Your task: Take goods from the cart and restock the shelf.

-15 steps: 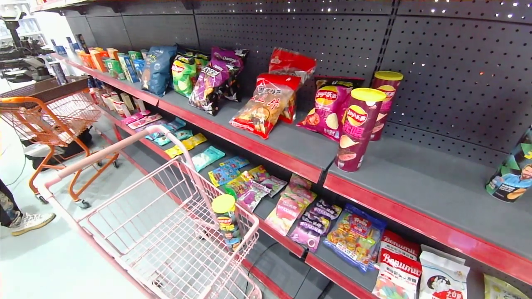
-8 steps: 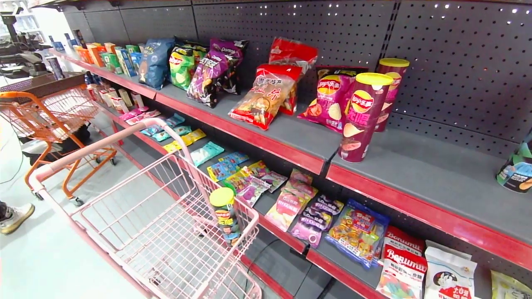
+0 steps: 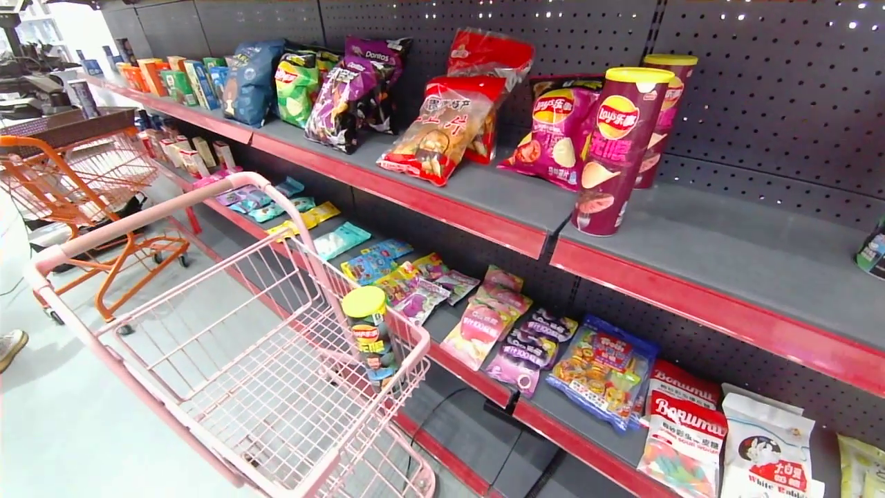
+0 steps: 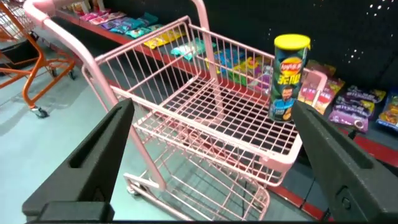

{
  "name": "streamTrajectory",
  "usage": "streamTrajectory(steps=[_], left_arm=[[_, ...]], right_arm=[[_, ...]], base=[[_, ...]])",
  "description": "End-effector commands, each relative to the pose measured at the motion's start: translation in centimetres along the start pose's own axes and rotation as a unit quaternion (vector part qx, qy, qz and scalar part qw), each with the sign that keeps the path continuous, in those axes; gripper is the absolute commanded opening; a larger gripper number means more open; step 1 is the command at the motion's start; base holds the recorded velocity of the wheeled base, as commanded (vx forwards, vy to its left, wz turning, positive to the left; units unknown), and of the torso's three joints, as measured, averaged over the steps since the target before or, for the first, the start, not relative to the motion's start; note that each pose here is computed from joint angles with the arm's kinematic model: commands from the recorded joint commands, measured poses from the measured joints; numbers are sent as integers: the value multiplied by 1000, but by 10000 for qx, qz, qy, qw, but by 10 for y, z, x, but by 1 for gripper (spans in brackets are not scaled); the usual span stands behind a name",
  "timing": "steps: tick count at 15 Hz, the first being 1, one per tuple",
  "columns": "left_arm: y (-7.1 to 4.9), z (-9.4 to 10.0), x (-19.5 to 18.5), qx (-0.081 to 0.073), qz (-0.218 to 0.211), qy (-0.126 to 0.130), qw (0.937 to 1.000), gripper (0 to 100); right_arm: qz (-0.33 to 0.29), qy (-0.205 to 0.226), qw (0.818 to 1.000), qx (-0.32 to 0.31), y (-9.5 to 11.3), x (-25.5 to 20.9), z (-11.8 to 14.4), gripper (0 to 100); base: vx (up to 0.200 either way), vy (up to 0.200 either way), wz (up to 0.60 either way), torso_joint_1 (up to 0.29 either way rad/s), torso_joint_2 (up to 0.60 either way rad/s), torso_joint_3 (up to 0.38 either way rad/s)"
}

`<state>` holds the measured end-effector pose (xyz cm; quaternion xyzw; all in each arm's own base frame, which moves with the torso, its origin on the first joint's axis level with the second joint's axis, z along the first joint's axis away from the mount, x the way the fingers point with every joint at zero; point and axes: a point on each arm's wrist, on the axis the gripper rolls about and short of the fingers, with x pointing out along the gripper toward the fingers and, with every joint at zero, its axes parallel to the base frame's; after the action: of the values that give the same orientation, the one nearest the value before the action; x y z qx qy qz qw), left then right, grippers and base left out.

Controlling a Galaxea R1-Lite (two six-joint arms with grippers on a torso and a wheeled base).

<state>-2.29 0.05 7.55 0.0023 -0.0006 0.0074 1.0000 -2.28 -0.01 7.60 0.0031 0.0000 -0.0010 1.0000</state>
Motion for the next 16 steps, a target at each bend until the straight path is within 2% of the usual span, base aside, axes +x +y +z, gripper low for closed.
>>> streamTrajectory(steps=[1,6,7,8,9,10,11,12,13,14,15,16], left_arm=[[0,0,0,0,2,6,10000,100],[0,0,0,-62,-36,-1,10000,100],[0,19,-3,-103,-122,-208,9997,100],[1,84,7,-399,-273,-207,9986,100],[0,144,28,-1051,-328,-223,9937,100],[-2,182,51,-1241,-331,-201,9915,100],[-4,186,87,-1132,-300,263,9928,100],[-7,176,106,-899,-357,545,9938,100],[-9,155,135,-662,-394,960,9924,100],[-15,131,173,-651,-639,1204,9885,100],[-18,118,192,-663,-883,1325,9850,100],[-22,96,224,-691,-1129,1589,9784,100]], right_arm=[[2,0,10000,-8,0,0,0,100],[2,0,10000,-16,0,0,0,100],[2,0,10000,-39,0,0,0,100],[2,0,10000,-31,0,0,0,100],[2,0,10000,-39,0,0,0,100],[2,0,10000,-39,0,0,0,100],[2,0,10000,-31,0,0,0,100],[2,0,10000,-16,0,0,0,100],[2,0,10000,-31,0,0,0,100],[2,0,10000,-31,0,0,0,100],[2,0,10000,-31,0,0,0,100],[2,0,10000,-31,0,0,0,100]], base=[[0,0,0,-188,540,354],[0,0,0,-116,352,228],[0,0,0,-22,71,46],[0,0,0,-12,51,32],[0,0,0,0,0,0],[0,0,0,0,0,0],[0,0,0,0,0,0],[0,0,0,0,0,0],[0,0,0,0,0,0],[0,0,0,0,0,0],[0,0,0,0,0,0],[0,0,0,0,0,0]])
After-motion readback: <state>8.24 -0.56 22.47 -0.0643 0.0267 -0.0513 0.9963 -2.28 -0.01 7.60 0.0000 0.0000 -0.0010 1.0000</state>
